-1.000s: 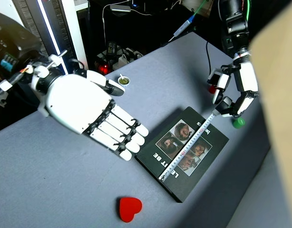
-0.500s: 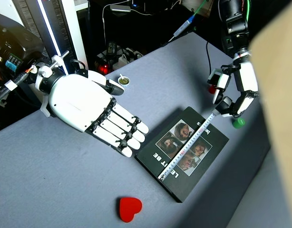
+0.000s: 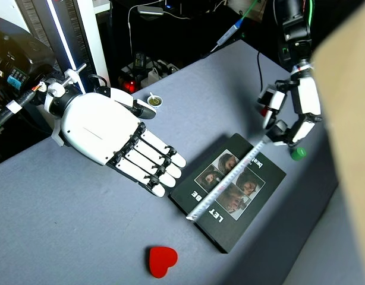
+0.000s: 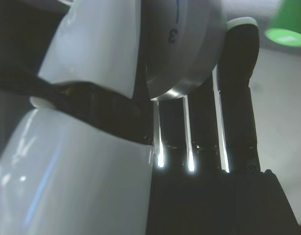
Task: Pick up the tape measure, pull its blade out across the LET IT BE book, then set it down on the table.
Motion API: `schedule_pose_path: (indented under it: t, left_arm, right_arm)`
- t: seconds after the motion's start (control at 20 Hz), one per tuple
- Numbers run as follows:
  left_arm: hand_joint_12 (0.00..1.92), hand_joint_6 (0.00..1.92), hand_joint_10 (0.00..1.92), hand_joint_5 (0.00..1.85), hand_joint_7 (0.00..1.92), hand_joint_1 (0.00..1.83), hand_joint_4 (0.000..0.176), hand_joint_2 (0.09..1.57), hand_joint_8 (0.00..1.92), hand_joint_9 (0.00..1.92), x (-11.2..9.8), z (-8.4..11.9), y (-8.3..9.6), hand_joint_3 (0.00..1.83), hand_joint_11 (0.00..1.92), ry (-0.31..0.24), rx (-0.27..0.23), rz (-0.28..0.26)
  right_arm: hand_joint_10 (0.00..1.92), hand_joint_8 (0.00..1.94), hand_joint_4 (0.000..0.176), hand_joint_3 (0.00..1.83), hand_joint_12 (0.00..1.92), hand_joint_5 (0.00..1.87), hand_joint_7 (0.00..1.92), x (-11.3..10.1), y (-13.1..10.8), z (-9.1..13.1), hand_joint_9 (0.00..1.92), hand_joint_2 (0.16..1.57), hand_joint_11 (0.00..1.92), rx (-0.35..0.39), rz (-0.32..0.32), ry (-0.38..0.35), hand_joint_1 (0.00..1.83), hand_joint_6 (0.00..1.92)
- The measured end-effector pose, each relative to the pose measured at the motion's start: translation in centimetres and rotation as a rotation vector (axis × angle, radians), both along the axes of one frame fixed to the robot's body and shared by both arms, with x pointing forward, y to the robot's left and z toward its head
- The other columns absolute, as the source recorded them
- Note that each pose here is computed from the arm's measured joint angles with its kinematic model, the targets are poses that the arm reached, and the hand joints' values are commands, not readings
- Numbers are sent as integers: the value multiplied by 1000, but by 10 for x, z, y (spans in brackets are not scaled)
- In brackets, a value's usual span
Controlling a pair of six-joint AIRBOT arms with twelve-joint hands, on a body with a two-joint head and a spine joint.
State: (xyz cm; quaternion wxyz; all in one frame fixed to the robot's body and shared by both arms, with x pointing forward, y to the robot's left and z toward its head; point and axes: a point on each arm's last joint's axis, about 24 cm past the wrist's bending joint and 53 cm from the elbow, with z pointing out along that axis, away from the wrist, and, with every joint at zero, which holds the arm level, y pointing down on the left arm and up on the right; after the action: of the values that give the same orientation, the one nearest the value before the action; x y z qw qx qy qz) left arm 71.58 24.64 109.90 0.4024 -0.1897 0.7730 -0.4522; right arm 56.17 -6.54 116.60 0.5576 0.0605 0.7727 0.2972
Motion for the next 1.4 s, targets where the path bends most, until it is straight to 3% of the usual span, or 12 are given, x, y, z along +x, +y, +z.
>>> schedule_pose_path:
  t: [0.2, 0.4, 0.5, 0.65, 0.85, 1.0, 1.15, 1.3, 1.4]
  left_arm:
    - [1546, 1055, 992, 822, 978, 1487, 0, 1107, 743, 1017, -11, 32, -9, 0, 867, -16, -43, -1]
    - [1545, 1043, 993, 846, 1000, 1488, 0, 1103, 702, 1014, -42, 28, -21, 0, 865, 31, -36, -39]
    - [1547, 1041, 990, 849, 1001, 1488, 0, 1102, 698, 1016, -56, 27, -18, 0, 861, 43, -8, -58]
    - [1547, 1041, 990, 849, 1001, 1488, 0, 1102, 698, 1017, -71, 20, -7, 0, 861, 76, 13, -53]
    - [1510, 1068, 989, 819, 980, 1491, 0, 1106, 780, 1020, -90, -6, -2, 0, 846, 141, 36, -69]
    - [1509, 1069, 991, 818, 979, 1491, 0, 1106, 782, 1017, -92, -12, 4, 0, 849, 148, 13, -40]
    - [1510, 1069, 992, 818, 979, 1491, 0, 1106, 782, 1017, -101, -30, 4, 0, 849, 175, 30, -52]
    - [1509, 1069, 993, 818, 978, 1491, 0, 1106, 783, 1016, -100, -39, 0, 0, 851, 179, -9, -36]
    - [1555, 1062, 1007, 824, 983, 1487, 0, 1108, 746, 1006, -103, -42, -5, 1, 854, 176, -9, -51]
  right_arm:
    - [4, 6, 0, 0, 480, 30, 23, 0, 0, 0, 19, 1033, 0, 3, -2, 0, 0, 6]
    - [3, 5, 0, 0, 480, 30, 24, 0, 0, 2, 19, 1033, 0, 6, -3, -7, 0, 5]
    - [3, 4, 0, 0, 479, 31, 23, 1, 0, 5, 20, 1031, 0, 7, -1, -18, 0, 5]
    - [2, 2, 0, 0, 458, 31, 22, 1, 0, 5, 20, 1030, 0, 8, -3, -20, 0, 3]
    - [2, 2, 0, 0, 453, 32, 23, 0, -1, 3, 21, 1029, 0, 4, -4, -15, 0, 3]
    - [2, 1, 0, 0, 454, 33, 23, 0, -1, 3, 21, 1029, 0, 4, -3, -15, 0, 2]
    - [2, 1, 0, 0, 454, 33, 23, -4, 1, 3, 21, 1032, 0, 7, 6, -11, 0, 2]
    - [0, 0, 0, 3, 392, 33, 16, -6, 4, 4, 16, 1044, 0, 8, 17, -9, 0, 1]
    - [0, 1, 0, 5, 388, 33, 16, -6, 4, 3, 16, 1051, 0, 7, 18, -8, 0, 0]
